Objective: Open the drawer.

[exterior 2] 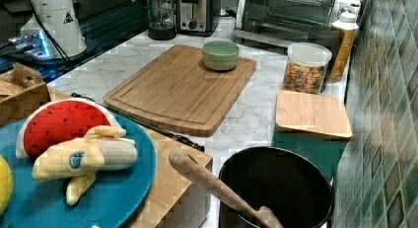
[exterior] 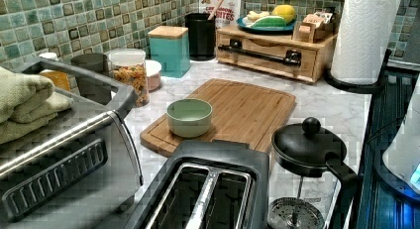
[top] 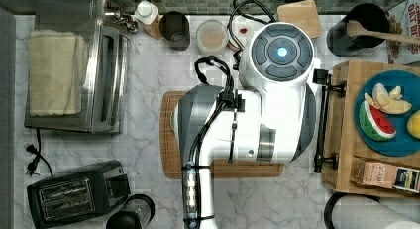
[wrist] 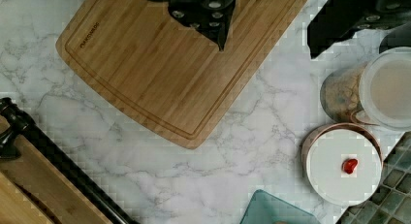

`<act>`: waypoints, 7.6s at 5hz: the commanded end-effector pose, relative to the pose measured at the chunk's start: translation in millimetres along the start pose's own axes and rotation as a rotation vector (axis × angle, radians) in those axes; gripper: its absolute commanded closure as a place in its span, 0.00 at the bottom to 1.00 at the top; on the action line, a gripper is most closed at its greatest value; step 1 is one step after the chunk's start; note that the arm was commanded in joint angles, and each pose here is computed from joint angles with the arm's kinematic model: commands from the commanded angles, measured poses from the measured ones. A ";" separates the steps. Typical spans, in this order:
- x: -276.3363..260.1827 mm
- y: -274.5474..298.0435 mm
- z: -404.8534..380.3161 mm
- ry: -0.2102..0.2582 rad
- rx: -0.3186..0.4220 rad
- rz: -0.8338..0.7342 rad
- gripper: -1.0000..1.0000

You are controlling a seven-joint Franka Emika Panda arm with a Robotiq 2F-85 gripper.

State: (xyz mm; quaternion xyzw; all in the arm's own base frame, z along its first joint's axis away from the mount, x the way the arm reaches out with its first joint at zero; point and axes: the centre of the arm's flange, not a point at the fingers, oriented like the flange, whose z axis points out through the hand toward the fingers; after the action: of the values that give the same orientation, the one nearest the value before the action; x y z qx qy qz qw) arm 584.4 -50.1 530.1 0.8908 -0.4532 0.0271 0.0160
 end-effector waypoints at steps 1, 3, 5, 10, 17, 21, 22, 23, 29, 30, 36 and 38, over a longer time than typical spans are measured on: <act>2.0 -1.0 -3.7 0.010 0.003 0.000 0.00; 23.2 46.8 7.5 -0.038 -0.081 -0.224 0.00; 68.4 103.0 30.0 -0.011 -0.101 -0.461 0.00; 94.4 165.3 108.1 0.085 -0.173 -0.714 0.00; 102.5 202.0 232.6 0.101 -0.149 -0.762 0.00; 118.1 184.5 282.1 0.148 -0.094 -0.733 0.00; 109.4 171.6 282.6 0.146 -0.085 -0.692 0.00; 95.4 155.2 274.6 0.187 -0.071 -0.687 0.00; -86.4 5.7 236.6 0.108 0.090 -0.824 0.00; -109.9 -8.7 233.2 0.113 0.101 -0.807 0.00; -144.3 -3.6 220.1 0.179 0.109 -0.716 0.00; -144.2 -3.7 220.0 0.179 0.110 -0.715 0.00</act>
State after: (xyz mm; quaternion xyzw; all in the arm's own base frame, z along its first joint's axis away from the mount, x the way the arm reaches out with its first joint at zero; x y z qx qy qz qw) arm 504.6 -36.8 258.4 0.9849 -0.1539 0.0690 0.0392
